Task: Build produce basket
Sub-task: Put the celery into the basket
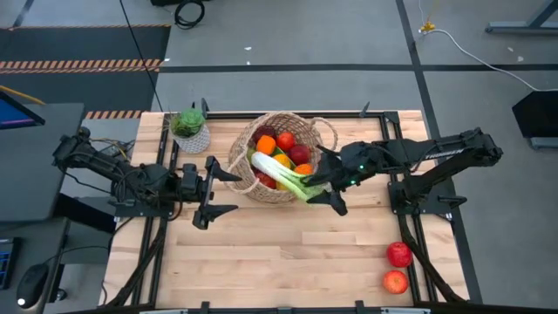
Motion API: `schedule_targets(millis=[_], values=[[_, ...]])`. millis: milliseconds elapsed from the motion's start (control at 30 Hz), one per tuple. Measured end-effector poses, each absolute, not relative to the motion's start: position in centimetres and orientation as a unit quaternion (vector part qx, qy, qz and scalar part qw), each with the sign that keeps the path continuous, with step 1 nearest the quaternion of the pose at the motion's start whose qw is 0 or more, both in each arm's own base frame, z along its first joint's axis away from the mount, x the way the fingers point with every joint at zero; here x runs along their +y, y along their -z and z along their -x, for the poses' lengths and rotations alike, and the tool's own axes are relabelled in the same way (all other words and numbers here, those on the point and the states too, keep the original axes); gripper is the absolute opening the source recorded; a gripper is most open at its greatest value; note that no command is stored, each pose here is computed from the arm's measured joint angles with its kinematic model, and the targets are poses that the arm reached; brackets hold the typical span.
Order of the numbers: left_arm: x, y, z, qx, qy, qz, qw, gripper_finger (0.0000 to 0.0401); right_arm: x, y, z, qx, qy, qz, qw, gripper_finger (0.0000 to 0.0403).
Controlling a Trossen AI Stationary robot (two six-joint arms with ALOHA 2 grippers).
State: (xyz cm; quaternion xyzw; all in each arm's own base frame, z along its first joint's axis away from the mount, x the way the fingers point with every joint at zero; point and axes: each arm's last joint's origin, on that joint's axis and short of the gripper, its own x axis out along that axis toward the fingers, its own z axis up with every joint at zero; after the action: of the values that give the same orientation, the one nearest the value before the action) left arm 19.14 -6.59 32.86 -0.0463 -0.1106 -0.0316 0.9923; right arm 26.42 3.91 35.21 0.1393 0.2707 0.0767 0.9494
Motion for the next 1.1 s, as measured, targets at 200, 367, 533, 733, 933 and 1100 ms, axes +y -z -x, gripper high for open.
schedule_targets(millis=[200,367,533,733,933,1100], values=[[-6.6,-32.9,-19.1,-0.111,0.032,0.046,0.992,0.0354,5.6,-37.5,-25.9,0.23,-0.037,-0.008,0.972,0.0255],[-6.6,-32.9,-19.1,-0.11,0.032,0.046,0.992,0.0354,7.3,-37.3,-24.9,0.27,-0.048,-0.043,0.961,0.0255],[-6.6,-32.8,-19.2,-0.11,0.032,0.046,0.992,0.0354,10.0,-33.7,-23.5,0.353,-0.047,-0.086,0.93,0.0255],[-6.6,-32.8,-19.2,-0.107,0.032,0.046,0.993,0.0354,12.6,-29.4,-21.7,0.372,0.028,-0.098,0.923,0.0255],[-6.6,-32.7,-19.2,-0.102,0.032,0.044,0.993,0.0354,13.5,-26.5,-20.6,0.339,0.085,-0.069,0.934,0.0255],[-6.6,-32.6,-19.3,-0.101,0.031,0.044,0.993,0.0354,13.5,-24.0,-20.6,0.312,0.085,-0.088,0.942,0.0255]])
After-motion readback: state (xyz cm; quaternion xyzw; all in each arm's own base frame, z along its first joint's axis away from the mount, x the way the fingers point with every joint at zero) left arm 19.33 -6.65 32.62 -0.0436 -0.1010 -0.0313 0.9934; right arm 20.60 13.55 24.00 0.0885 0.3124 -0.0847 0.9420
